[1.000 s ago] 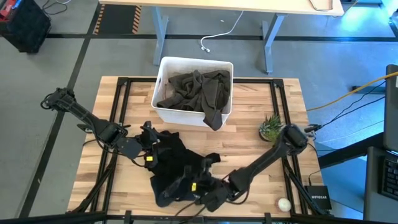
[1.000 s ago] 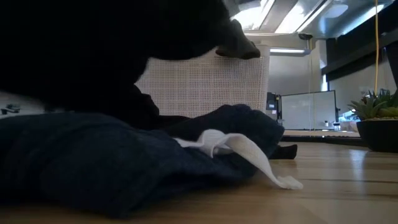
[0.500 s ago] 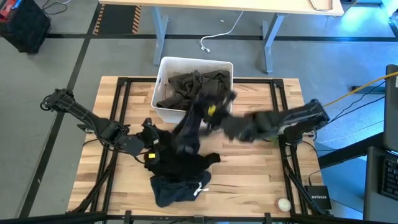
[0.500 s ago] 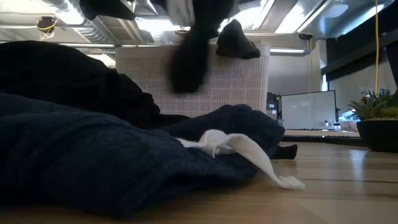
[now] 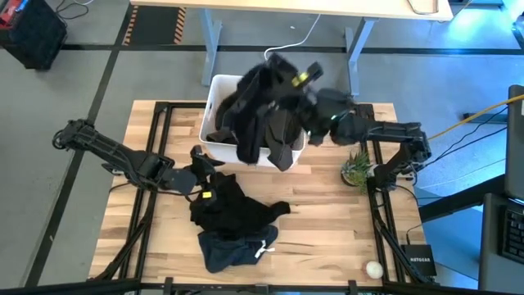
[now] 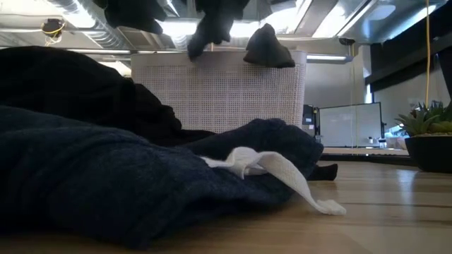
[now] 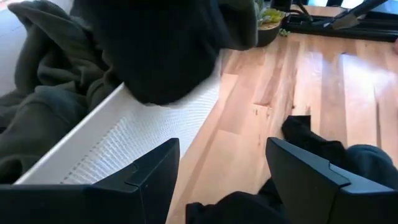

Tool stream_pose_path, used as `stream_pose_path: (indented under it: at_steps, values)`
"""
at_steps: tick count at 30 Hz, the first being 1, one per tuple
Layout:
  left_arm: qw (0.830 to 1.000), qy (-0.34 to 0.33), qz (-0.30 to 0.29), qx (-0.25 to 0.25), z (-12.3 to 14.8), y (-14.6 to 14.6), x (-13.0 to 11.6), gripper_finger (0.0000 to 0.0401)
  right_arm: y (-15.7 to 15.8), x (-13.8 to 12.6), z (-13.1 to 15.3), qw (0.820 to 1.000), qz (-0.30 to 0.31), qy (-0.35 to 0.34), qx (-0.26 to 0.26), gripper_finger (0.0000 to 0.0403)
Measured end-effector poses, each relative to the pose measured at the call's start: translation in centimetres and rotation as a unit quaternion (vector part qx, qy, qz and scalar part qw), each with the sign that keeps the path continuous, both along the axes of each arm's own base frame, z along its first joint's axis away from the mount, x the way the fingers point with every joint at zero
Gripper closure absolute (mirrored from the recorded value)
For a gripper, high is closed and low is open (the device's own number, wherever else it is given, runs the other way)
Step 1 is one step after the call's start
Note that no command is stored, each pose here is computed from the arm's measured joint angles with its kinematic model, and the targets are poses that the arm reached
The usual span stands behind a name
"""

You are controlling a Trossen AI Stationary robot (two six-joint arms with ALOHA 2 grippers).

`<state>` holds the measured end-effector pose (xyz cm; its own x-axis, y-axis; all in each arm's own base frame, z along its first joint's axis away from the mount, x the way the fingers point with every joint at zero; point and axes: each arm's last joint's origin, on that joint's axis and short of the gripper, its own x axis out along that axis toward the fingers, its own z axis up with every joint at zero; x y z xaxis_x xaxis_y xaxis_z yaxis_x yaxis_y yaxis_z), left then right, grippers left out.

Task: Sort clothes
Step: Put the black boxer into the white bin, then put the black shirt into the white bin

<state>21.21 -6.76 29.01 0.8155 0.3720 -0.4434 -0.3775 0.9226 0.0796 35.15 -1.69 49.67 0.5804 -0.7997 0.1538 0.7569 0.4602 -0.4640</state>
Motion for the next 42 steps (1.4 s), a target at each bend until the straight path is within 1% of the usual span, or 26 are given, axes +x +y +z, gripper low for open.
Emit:
stream_pose_path:
  at_steps: [3, 5, 7, 8, 10, 12, 13, 14, 17, 21, 25, 29, 32, 36, 38, 39, 41, 42]
  values:
    - [1.000, 0.006, 0.000, 0.013, 0.0, 0.3, 0.1, 0.0166, -1.7, -0.8, 1.2, 1.000, -0.010, -0.014, -0.007, 0.0380]
    - [1.000, 0.010, 0.001, 0.019, 0.0, 0.5, 0.2, 0.0166, -2.9, -0.8, 0.8, 1.000, -0.028, 0.007, -0.006, 0.0380]
    - [1.000, 0.012, 0.003, 0.023, 0.0, 0.7, 0.2, 0.0166, -4.3, -0.5, -0.2, 0.999, -0.033, 0.043, 0.004, 0.0380]
    - [1.000, 0.014, 0.003, 0.026, 0.0, 0.8, 0.2, 0.0166, -5.0, -0.2, -0.9, 0.998, -0.021, 0.049, 0.019, 0.0380]
    - [0.999, 0.018, 0.002, 0.035, 0.0, 1.0, 0.3, 0.0166, -6.3, 0.0, -1.8, 0.997, 0.027, 0.028, 0.068, 0.0379]
    - [0.999, 0.020, 0.004, 0.041, 0.0, 1.2, 0.4, 0.0166, -7.3, 0.2, -2.7, 0.989, 0.079, 0.015, 0.122, 0.0374]
    - [0.999, 0.019, 0.008, 0.040, 0.0, 1.4, 0.4, 0.0166, -7.7, 0.3, -2.9, 0.986, 0.097, 0.015, 0.137, 0.0369]
    - [0.999, 0.019, 0.012, 0.040, 0.0, 1.5, 0.5, 0.0166, -8.2, 0.3, -3.3, 0.982, 0.109, 0.019, 0.151, 0.0362]
    - [0.999, 0.021, 0.024, 0.041, 0.0, 2.1, 0.6, 0.0166, -8.6, 0.6, -4.6, 0.973, 0.114, 0.040, 0.194, 0.0332]
    - [0.998, 0.022, 0.037, 0.041, 0.0, 2.7, 0.7, 0.0166, -8.6, 0.2, -5.9, 0.963, 0.102, 0.099, 0.229, 0.0272]
    - [0.998, 0.023, 0.043, 0.043, 0.0, 3.0, 0.7, 0.0166, -8.3, -0.6, -6.2, 0.959, 0.081, 0.150, 0.226, 0.0209]
    - [0.998, 0.024, 0.042, 0.047, 0.0, 3.0, 0.8, 0.0166, -7.1, -2.2, -4.6, 0.959, 0.083, 0.182, 0.203, 0.0164]
    - [0.998, 0.017, 0.049, 0.035, 0.1, 3.0, 0.8, 0.0166, -5.5, -3.7, -3.0, 0.954, 0.112, 0.205, 0.186, 0.0144]
    - [0.998, 0.018, 0.055, 0.023, -0.1, 2.9, 0.6, 0.0166, -3.4, -5.9, -1.0, 0.949, 0.164, 0.206, 0.172, 0.0135]
    - [0.998, 0.027, 0.059, 0.016, -0.3, 2.9, 0.5, 0.0166, -2.4, -7.0, -0.5, 0.938, 0.209, 0.207, 0.180, 0.0135]
    - [0.998, 0.029, 0.061, 0.012, -0.4, 2.8, 0.4, 0.0166, -1.9, -7.5, -0.6, 0.928, 0.236, 0.215, 0.192, 0.0135]
    - [0.998, 0.026, 0.064, -0.002, -0.5, 2.7, 0.3, 0.0166, -0.9, -7.9, -1.2, 0.902, 0.288, 0.235, 0.221, 0.0134]
    - [0.998, 0.028, 0.061, -0.008, -0.5, 2.6, 0.3, 0.0166, -0.4, -8.0, -1.7, 0.883, 0.315, 0.250, 0.242, 0.0134]
